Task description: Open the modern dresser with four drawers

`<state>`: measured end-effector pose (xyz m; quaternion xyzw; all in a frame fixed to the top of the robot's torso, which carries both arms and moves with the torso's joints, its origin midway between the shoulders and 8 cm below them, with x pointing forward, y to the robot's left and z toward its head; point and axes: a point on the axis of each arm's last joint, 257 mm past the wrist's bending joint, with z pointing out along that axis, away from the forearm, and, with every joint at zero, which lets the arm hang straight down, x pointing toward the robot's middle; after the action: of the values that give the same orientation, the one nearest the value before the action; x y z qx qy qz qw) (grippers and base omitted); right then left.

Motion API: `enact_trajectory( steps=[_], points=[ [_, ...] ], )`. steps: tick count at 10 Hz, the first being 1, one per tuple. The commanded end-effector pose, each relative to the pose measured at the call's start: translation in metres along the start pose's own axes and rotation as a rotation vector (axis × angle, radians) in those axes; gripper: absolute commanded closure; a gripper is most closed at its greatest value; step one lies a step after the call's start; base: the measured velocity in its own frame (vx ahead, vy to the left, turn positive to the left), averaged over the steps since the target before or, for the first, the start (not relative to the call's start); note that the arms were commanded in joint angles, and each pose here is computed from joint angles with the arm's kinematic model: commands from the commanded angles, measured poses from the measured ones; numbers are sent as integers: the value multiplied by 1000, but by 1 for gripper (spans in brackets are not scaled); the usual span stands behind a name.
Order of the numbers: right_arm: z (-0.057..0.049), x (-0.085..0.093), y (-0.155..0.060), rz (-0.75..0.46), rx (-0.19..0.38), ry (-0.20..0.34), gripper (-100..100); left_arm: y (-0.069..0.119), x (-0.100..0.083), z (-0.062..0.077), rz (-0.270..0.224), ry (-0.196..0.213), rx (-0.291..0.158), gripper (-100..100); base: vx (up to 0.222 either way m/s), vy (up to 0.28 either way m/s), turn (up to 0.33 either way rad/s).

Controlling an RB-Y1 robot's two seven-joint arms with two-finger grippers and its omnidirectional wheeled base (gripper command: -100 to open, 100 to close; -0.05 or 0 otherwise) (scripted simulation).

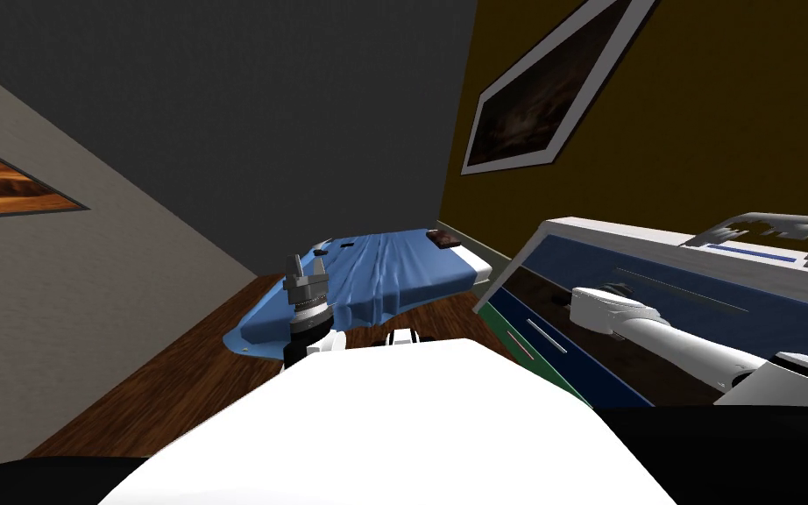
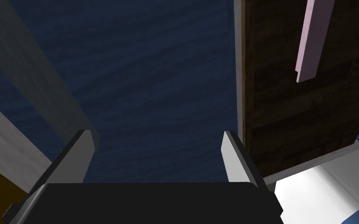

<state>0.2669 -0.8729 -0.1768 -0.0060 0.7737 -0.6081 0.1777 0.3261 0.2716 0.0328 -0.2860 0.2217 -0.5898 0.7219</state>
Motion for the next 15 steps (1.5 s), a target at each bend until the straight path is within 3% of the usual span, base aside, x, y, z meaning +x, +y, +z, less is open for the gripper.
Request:
enact_trajectory(
  steps=[1, 3, 7, 8, 15],
  points=[
    [6, 6, -32, -22, 47, 17, -100, 0, 0, 0, 0, 0, 0, 0, 21, -11, 18],
    [10, 11, -65, -44, 104, 38, -100, 0, 0, 0, 0, 0, 0, 0, 20, -13, 41],
    [10, 11, -64, -42, 102, 37, -100, 0, 0, 0, 0, 0, 0, 0, 17, -41, 2],
    [10, 11, -64, -42, 102, 37, 100, 0, 0, 0, 0, 0, 0, 0, 3, -13, -3],
    [8, 2, -73, -45, 109, 29, 100, 0, 0, 0, 0, 0, 0, 0, -27, 152, -15]
  ],
)
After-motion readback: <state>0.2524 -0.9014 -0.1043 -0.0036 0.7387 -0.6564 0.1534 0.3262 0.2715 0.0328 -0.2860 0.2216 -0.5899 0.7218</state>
